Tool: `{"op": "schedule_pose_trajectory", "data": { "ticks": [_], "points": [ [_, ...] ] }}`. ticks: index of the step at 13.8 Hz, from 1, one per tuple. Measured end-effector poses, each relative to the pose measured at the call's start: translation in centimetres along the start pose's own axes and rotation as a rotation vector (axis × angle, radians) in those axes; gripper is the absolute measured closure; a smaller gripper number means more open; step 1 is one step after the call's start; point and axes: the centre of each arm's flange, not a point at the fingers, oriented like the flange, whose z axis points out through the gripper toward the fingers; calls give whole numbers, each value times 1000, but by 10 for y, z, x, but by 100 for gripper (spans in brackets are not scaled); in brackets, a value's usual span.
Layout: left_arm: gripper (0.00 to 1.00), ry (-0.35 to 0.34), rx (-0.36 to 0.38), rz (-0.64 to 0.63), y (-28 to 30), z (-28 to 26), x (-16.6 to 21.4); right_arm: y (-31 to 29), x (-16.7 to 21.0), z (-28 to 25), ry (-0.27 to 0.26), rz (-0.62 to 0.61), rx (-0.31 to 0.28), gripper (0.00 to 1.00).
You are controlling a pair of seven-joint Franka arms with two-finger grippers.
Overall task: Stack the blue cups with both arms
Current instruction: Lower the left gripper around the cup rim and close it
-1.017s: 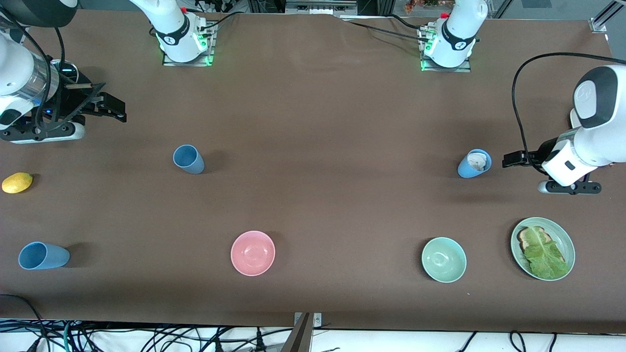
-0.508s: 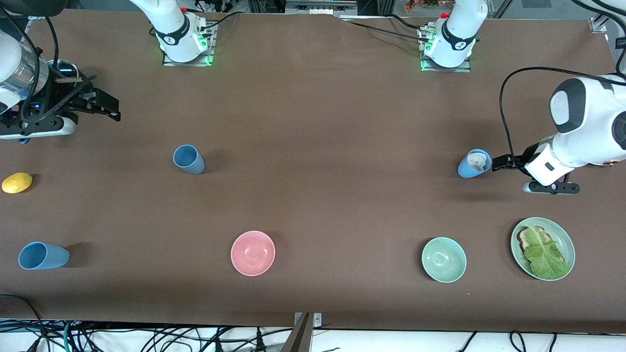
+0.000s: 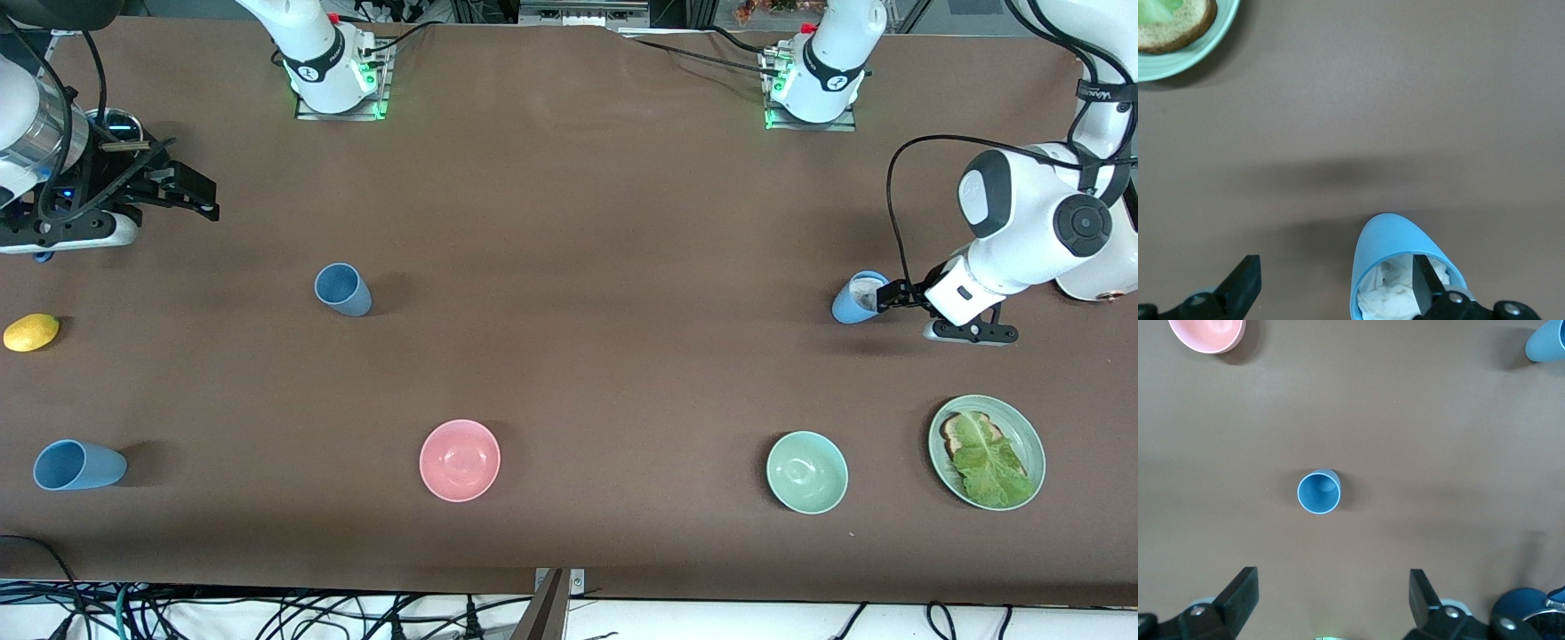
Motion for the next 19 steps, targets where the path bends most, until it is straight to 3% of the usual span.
{"op": "schedule_pose_trajectory", "data": {
  "ticks": [9, 19],
  "points": [
    [0, 28, 10, 17, 8, -16, -28, 0, 0, 1, -1, 0, 0, 0],
    [0, 103, 26, 19, 10, 17, -47, -1, 0, 1, -1, -1, 0, 0]
  ]
}}
